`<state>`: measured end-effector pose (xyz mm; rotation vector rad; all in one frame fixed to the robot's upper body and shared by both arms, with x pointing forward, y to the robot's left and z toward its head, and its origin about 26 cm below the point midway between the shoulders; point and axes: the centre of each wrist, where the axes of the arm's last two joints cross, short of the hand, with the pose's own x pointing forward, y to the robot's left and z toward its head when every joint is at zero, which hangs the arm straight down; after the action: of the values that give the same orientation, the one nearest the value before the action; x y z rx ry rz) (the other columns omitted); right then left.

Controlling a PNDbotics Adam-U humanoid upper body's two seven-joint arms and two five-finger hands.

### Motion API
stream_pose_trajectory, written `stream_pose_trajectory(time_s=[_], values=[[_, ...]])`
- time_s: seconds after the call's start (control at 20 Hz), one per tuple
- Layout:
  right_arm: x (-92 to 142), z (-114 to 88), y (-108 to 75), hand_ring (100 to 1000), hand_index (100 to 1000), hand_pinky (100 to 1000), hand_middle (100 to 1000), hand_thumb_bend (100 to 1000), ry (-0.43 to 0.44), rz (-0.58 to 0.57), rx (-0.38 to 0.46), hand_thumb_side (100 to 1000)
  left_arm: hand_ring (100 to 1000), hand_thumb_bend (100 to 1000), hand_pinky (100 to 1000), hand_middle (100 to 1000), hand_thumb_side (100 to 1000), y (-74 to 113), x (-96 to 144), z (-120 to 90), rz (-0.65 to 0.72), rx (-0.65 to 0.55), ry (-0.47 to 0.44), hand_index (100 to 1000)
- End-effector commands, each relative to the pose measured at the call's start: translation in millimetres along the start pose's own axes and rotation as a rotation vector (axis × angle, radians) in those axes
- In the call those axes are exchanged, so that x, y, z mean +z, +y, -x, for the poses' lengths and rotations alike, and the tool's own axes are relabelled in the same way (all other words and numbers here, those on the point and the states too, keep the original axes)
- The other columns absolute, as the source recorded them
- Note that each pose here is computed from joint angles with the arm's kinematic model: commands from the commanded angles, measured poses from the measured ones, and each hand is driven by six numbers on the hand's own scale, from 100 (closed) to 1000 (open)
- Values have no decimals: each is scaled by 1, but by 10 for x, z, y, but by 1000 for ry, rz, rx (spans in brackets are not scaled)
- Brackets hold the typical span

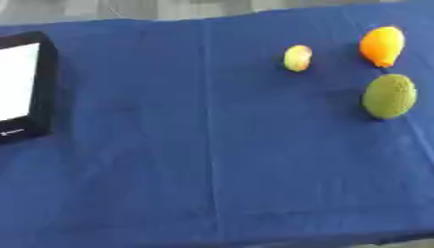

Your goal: Pick up the objects with one hand, pass them to the other hand, and then place them into the box on the other side of the table.

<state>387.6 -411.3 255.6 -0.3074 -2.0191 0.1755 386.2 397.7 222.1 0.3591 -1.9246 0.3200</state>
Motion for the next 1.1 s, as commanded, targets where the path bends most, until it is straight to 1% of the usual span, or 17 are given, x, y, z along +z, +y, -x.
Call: stream_pose_trajectory(time_s=[0.05,0.3,0.4,0.5,0.6,0.65,0.7,0.75,0.8,0.9,1.05,1.1], values=[[-51,-166,-107,805,864,816,792,100,-34,5,42,424,857,711,746,891,643,98,-63,-194,-11,-20,-52,885],[-59,-180,-107,805,864,816,792,100,-35,-1,54,419,858,708,746,890,644,99,-62,-194,-11,-20,-52,884],[-63,-196,-113,807,867,817,794,100,-32,-11,76,417,857,708,745,890,644,99,-62,-192,-11,-20,-51,885],[-70,-227,-121,810,872,820,799,100,-24,-36,118,416,857,708,747,890,644,99,-61,-189,-11,-21,-50,884],[-78,-297,-116,819,878,826,809,100,-18,-84,184,403,855,709,747,890,644,96,-61,-187,-11,-23,-49,884],[-79,-338,-108,831,886,834,823,133,-15,-113,218,383,854,708,746,890,645,94,-60,-187,-10,-23,-49,884],[-76,-391,-93,832,887,835,823,140,-12,-148,261,382,854,708,746,890,645,92,-59,-186,-9,-24,-48,884],[-71,-451,-71,839,891,841,838,195,-11,-187,307,369,854,707,746,890,645,92,-58,-184,-7,-28,-47,884],[-62,-510,-45,841,893,843,842,207,-13,-228,353,368,855,707,746,890,645,92,-56,-181,-5,-31,-46,884],[-29,-615,16,853,898,855,850,322,-19,-315,448,351,855,706,746,890,646,88,-56,-183,-1,-36,-45,884],[37,-732,79,862,904,866,855,407,-27,-430,574,351,855,705,746,891,646,76,-60,-192,4,-38,-46,884],[60,-763,87,863,904,867,855,420,-31,-462,611,352,856,704,746,891,647,74,-61,-195,5,-39,-46,884]])
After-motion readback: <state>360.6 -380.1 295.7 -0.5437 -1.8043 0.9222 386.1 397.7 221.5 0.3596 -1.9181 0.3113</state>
